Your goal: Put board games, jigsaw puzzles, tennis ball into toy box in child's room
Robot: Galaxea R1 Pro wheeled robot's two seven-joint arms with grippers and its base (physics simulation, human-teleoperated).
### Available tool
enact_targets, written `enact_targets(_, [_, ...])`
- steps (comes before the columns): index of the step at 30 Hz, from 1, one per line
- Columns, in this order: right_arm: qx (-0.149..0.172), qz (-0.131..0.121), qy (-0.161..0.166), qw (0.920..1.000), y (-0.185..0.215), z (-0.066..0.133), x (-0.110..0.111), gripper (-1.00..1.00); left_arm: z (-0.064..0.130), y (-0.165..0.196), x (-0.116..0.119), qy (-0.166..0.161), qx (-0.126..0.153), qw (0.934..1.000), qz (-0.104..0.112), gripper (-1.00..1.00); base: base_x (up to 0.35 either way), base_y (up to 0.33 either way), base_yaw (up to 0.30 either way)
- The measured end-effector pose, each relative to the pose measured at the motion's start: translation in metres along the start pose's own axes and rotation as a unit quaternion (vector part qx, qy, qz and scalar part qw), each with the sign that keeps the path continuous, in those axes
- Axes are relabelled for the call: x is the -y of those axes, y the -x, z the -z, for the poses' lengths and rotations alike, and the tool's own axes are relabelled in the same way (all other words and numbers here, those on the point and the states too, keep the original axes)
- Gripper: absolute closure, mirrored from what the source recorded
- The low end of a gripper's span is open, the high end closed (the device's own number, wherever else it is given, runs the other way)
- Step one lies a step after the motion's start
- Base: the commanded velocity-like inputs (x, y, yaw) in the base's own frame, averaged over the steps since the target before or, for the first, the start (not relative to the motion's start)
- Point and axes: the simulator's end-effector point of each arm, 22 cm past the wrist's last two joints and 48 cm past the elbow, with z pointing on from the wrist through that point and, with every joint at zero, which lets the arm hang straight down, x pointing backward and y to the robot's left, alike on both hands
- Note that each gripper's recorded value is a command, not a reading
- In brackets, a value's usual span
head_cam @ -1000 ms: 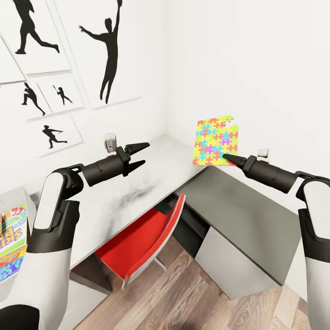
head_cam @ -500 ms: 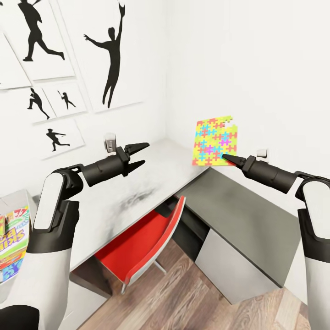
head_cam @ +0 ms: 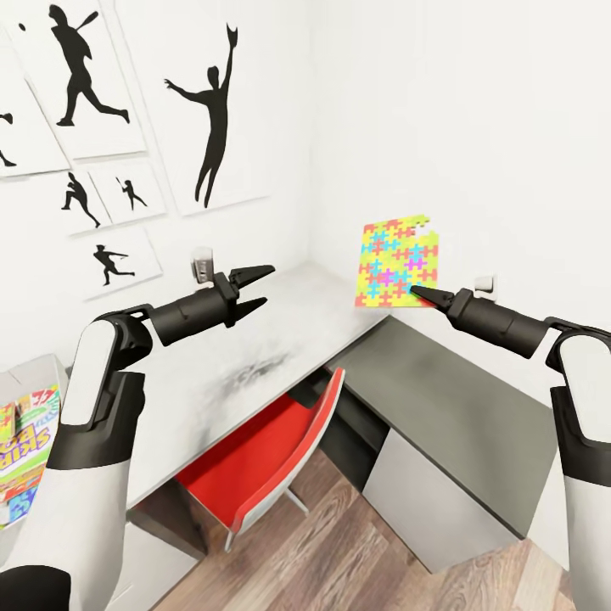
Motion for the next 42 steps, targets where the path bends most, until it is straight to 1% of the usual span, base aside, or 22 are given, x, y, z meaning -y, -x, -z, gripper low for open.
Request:
enact_targets(13, [0.006,0.006,0.007,0.9999,0.006,0.005,-0.012,1.00,0.005,0.003,0.010,0.001,0.003,0.9999,-0.012,-1.00,0.000,0.000,0.003])
enact_targets(17, [0.007,0.005,0.014,0.9999,0.007,0.005,-0.019,1.00,0.012,0.007,0.008,0.006,0.010,0.9999,-0.011,-1.00,0.000,0.000,0.051])
enact_targets(19, [0.004,0.003,0.021,0.9998,0.004,0.002,-0.024,1.00,0.020,0.014,0.003,0.011,0.020,0.9997,-0.009,-1.00,0.000,0.000,0.104])
enact_targets(23, [-0.014,0.003,0.033,0.9994,-0.010,-0.008,-0.035,1.00,0.030,0.020,-0.001,0.015,0.030,0.9994,-0.007,-1.00,0.000,0.000,0.163])
enact_targets(29, [-0.025,-0.006,0.044,0.9987,-0.022,-0.017,-0.045,1.00,0.036,0.024,-0.001,0.020,0.036,0.9991,-0.010,-1.00,0.000,0.000,0.200])
enact_targets(36, [-0.028,-0.012,0.045,0.9985,-0.026,-0.020,-0.046,1.00,0.039,0.026,0.004,0.017,0.039,0.9990,-0.013,-1.00,0.000,0.000,0.219])
enact_targets(42, [-0.028,-0.012,0.046,0.9985,-0.025,-0.019,-0.049,1.00,0.041,0.028,0.008,0.015,0.041,0.9989,-0.016,-1.00,0.000,0.000,0.225])
